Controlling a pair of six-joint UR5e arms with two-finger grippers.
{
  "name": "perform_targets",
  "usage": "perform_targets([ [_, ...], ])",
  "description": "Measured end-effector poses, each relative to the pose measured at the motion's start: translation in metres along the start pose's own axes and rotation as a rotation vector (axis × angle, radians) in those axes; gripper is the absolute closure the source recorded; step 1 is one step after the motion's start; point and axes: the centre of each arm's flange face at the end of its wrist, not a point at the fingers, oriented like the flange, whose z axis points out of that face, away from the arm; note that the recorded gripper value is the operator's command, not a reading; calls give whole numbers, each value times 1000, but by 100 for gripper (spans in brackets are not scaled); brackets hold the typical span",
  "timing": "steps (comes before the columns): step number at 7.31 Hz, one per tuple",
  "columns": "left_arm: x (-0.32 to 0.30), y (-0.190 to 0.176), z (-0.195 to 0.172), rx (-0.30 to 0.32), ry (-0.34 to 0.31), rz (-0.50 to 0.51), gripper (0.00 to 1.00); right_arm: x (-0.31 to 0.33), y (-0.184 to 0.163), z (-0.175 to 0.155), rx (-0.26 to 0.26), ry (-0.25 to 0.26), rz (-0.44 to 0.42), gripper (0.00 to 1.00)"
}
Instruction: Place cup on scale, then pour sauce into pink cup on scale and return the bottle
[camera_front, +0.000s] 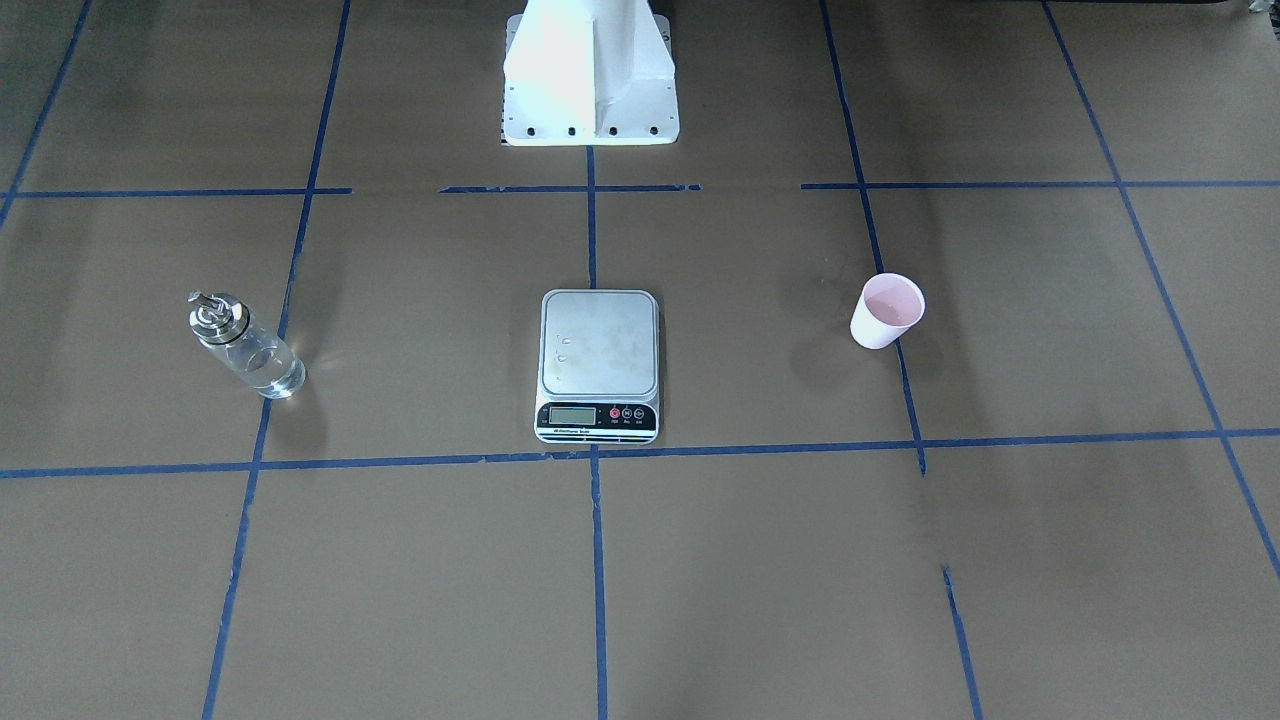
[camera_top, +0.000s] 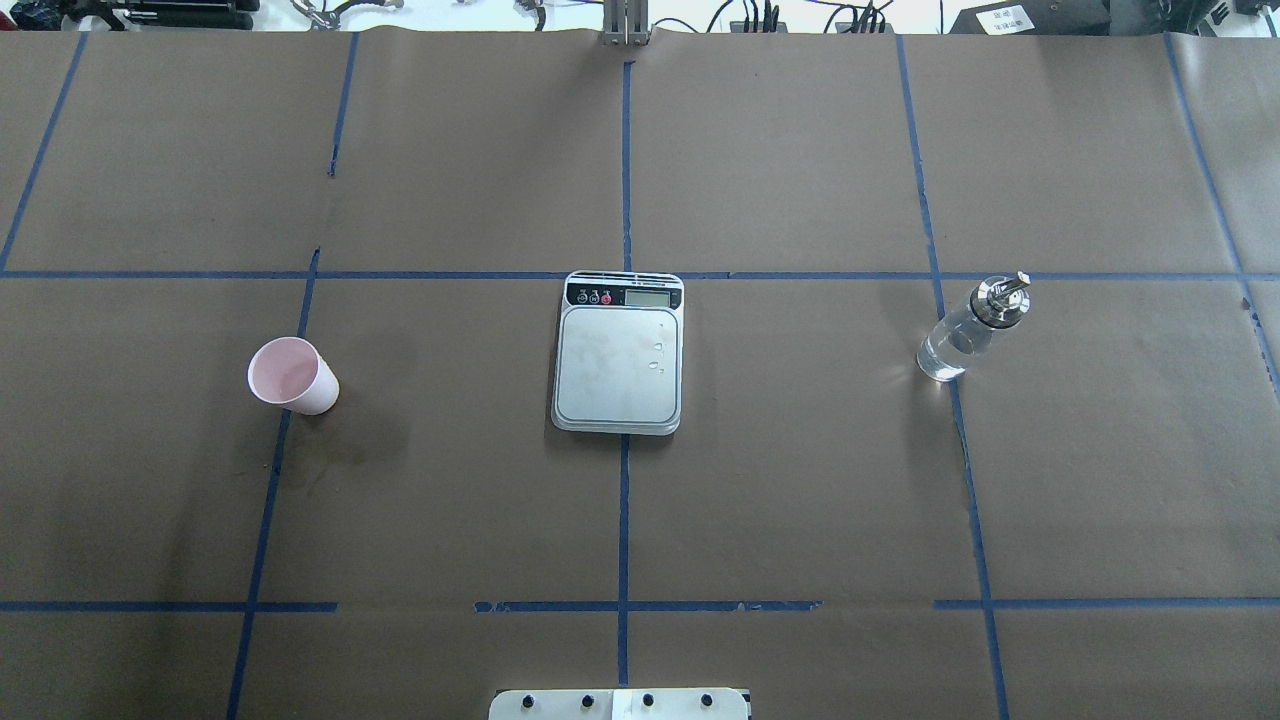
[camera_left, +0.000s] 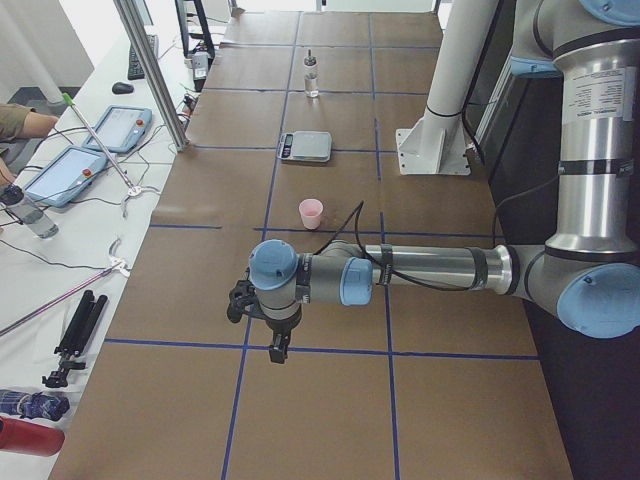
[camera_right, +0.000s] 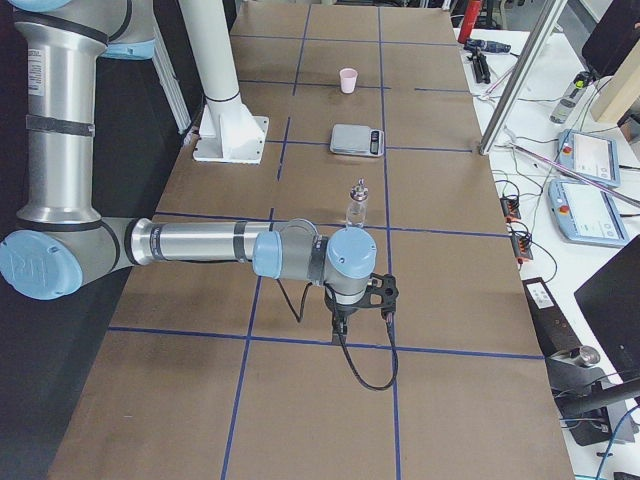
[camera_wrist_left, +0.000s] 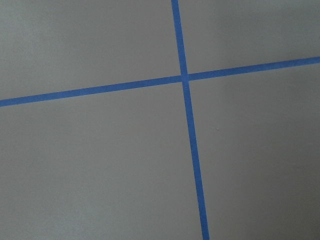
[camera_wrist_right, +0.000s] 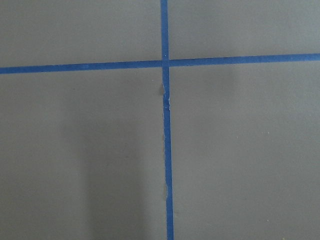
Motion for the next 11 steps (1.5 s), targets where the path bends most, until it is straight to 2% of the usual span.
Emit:
perform_targets([
  [4, 11, -6, -11, 23, -4, 23, 0, -4, -4, -3, 8, -2, -6, 0],
  [7, 70, -20, -66, 125, -17, 129, 0, -9, -6, -8, 16, -7, -13, 0],
  [11, 130, -36, -98, 193, 64, 250, 0, -18, -6, -16, 33, -15, -32, 0],
])
